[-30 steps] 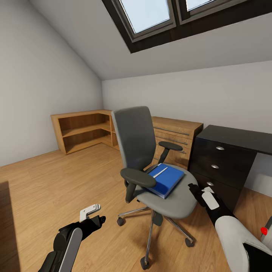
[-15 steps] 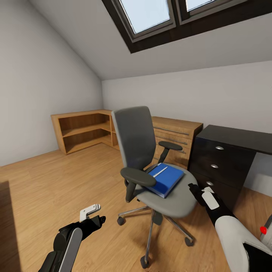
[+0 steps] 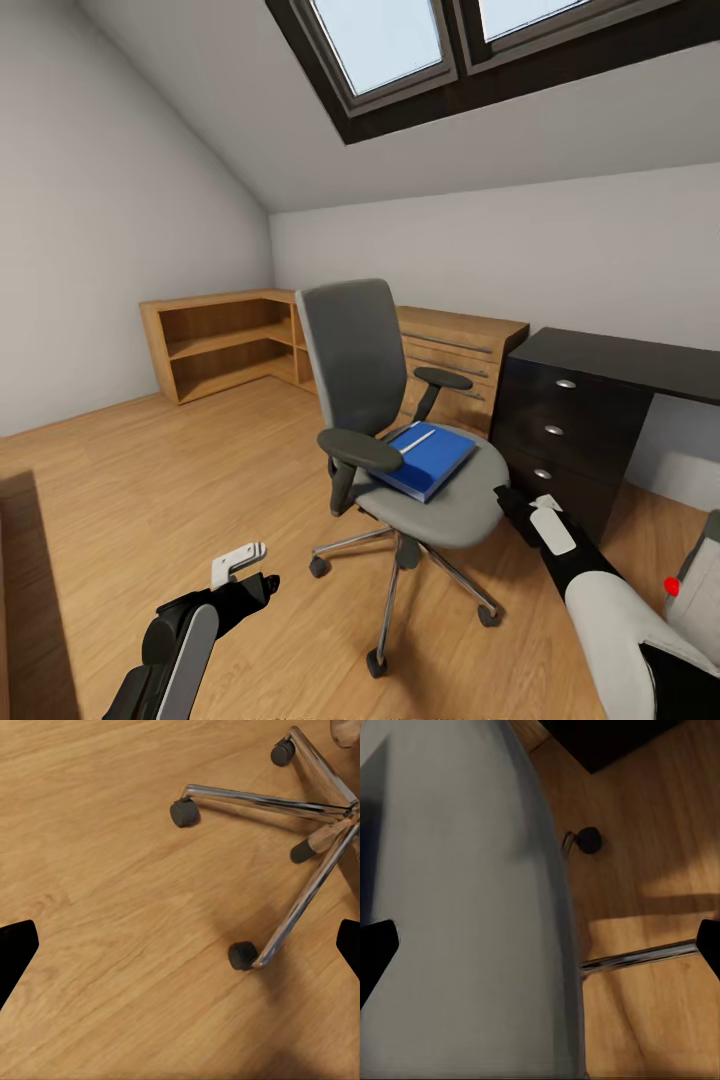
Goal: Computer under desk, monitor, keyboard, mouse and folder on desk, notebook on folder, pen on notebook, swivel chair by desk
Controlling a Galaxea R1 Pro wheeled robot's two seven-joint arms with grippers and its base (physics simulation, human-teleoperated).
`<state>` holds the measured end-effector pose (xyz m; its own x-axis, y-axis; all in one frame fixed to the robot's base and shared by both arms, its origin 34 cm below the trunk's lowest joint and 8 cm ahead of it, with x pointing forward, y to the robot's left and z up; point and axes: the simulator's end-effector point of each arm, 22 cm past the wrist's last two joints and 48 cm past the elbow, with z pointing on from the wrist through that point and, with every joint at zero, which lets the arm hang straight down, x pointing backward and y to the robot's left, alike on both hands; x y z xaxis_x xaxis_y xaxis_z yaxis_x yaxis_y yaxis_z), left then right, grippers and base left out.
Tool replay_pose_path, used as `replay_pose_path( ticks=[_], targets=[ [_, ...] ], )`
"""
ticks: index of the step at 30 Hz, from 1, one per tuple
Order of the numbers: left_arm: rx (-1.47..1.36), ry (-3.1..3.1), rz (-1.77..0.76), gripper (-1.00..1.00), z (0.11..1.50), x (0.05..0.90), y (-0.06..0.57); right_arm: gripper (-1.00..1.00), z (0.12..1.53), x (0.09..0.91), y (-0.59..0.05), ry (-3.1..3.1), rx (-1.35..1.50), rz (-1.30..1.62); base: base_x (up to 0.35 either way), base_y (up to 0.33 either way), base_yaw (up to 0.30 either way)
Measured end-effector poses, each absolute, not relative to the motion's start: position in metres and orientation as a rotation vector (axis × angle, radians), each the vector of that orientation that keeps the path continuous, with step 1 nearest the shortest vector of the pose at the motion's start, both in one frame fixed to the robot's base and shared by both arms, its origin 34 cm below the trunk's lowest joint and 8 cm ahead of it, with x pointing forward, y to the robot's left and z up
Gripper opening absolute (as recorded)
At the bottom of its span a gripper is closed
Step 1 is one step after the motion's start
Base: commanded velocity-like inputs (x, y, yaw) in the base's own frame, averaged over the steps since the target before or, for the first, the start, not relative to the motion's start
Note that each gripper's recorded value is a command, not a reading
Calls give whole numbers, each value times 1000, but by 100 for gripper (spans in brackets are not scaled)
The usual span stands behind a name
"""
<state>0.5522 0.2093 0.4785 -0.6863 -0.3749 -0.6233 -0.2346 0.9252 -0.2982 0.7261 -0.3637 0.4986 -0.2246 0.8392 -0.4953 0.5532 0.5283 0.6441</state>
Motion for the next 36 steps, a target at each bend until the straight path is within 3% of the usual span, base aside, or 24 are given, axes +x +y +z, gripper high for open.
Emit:
replay_pose_path(
  ticks=[28, 36],
  targets=[
    [-430, 2354, -253, 100, 479, 552, 209, 100, 491, 728, -324, 1944, 1130, 474, 0, 0, 0],
    [-423, 2355, -258, 100, 479, 552, 206, 100, 491, 727, -324, 1949, 1127, 468, 159, 0, 0]
  ],
)
